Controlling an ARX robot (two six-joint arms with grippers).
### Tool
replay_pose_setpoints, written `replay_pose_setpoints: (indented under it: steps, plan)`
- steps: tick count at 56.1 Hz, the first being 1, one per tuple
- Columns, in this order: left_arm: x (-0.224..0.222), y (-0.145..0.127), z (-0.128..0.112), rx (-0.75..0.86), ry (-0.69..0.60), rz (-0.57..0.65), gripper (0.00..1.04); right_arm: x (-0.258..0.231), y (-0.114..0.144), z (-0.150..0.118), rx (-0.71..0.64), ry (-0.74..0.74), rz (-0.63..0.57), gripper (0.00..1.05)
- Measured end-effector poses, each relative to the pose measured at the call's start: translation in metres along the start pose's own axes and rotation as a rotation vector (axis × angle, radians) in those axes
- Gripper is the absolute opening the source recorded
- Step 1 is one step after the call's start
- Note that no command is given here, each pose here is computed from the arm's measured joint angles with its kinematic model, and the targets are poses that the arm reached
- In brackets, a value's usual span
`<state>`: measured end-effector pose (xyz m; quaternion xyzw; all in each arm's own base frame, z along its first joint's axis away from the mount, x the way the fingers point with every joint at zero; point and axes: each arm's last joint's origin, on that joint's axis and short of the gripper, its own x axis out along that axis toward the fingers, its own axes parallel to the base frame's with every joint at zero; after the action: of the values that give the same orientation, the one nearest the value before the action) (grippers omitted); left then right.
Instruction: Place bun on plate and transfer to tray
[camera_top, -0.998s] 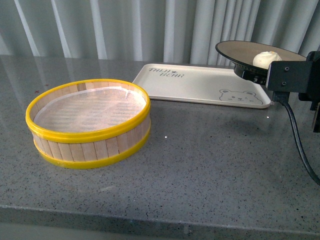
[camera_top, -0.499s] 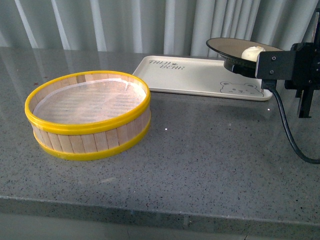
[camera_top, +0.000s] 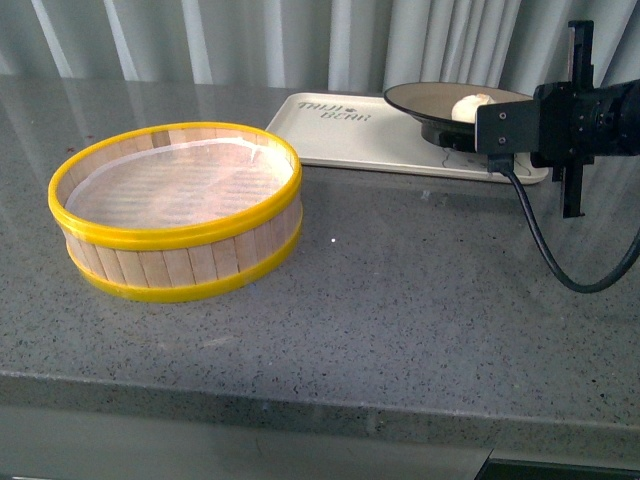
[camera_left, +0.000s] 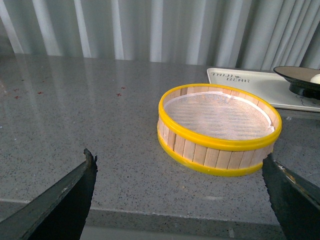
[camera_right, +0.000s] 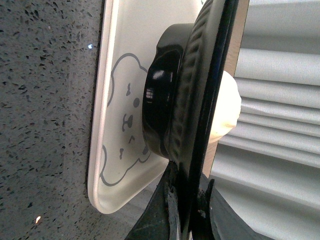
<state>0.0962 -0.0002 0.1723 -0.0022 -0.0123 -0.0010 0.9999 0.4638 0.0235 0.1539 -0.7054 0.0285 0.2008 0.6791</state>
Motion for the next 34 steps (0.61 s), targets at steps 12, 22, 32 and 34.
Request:
replay_pose_setpoints:
  steps: [12, 22, 32, 34]
  plan:
    - [0.0, 0.0, 0.0, 0.0, 0.0, 0.0, 0.98, 0.007, 0.003, 0.0, -0.007, 0.011, 0.006, 0.03]
    - [0.0, 0.0, 0.0, 0.0, 0.0, 0.0, 0.98, 0.012, 0.011, 0.001, -0.008, 0.011, 0.025, 0.03]
    - [0.0, 0.0, 0.0, 0.0, 0.0, 0.0, 0.98, 0.013, 0.007, 0.002, -0.011, 0.015, 0.019, 0.03]
    - [0.0, 0.0, 0.0, 0.0, 0.0, 0.0, 0.98, 0.013, 0.007, 0.002, -0.011, 0.015, 0.019, 0.03]
